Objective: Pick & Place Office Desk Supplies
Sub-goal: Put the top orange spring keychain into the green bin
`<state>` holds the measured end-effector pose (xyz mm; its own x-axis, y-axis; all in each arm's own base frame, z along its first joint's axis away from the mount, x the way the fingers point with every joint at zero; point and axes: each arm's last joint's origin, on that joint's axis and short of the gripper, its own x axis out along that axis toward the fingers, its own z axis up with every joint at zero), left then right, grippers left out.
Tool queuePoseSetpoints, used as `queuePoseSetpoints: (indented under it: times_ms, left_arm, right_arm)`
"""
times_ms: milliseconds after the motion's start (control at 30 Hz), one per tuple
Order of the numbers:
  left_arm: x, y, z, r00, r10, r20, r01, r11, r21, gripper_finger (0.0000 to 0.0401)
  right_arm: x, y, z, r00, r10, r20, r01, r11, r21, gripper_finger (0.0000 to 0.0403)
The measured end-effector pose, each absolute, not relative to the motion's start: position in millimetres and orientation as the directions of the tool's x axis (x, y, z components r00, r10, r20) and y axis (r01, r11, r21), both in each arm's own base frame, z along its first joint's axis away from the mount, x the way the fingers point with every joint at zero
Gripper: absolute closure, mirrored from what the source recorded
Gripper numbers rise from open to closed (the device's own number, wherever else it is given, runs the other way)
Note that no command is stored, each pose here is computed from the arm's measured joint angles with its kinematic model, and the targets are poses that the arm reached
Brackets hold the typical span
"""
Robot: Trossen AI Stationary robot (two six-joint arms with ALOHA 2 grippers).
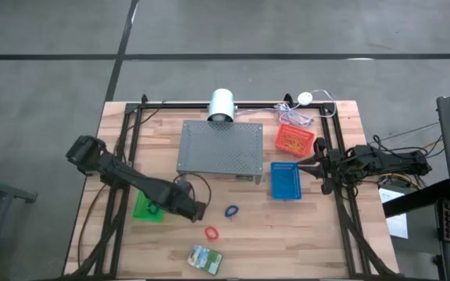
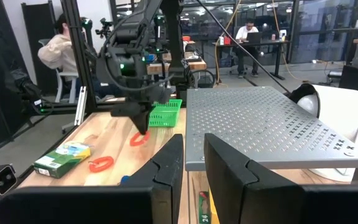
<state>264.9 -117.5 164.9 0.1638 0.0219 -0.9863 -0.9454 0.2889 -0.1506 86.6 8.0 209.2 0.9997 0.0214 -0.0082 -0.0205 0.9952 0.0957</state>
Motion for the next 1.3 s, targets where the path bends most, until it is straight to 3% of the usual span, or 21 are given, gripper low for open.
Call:
queuePoseSetpoints:
  times_ms: [333,433,600,800,1033,1300]
  left_arm:
    - [237.4,-107.9,212.9,0.330,0.259,-0.908,-0.915,0.324,-0.241,0.0377]
    - [224.0,-106.6,221.7,0.321,0.316,-0.893,-0.927,0.296,-0.229,0.0377]
    - [204.5,-102.0,226.3,0.219,0.390,-0.895,-0.964,0.229,-0.136,0.0377]
    - [189.6,-97.6,227.0,0.052,0.382,-0.923,-0.994,0.109,-0.011,0.0377]
    - [180.5,-99.3,227.1,-0.099,0.269,-0.958,-0.995,0.004,0.104,0.0377]
    - [168.9,-110.0,217.9,-0.171,0.194,-0.966,-0.985,-0.061,0.162,0.0374]
  right_arm:
    - [86.6,8.0,209.1,1.000,0.021,-0.009,-0.020,0.995,0.096,0.0339]
    - [86.6,8.0,209.1,1.000,0.022,-0.009,-0.021,0.995,0.096,0.0339]
    - [86.6,8.0,209.1,1.000,0.022,-0.010,-0.021,0.995,0.096,0.0339]
    - [86.6,8.0,209.0,1.000,0.021,-0.010,-0.020,0.995,0.095,0.0339]
    - [86.6,8.0,209.0,1.000,0.022,-0.010,-0.021,0.995,0.095,0.0339]
    - [86.6,8.0,209.0,1.000,0.021,-0.010,-0.020,0.995,0.095,0.0339]
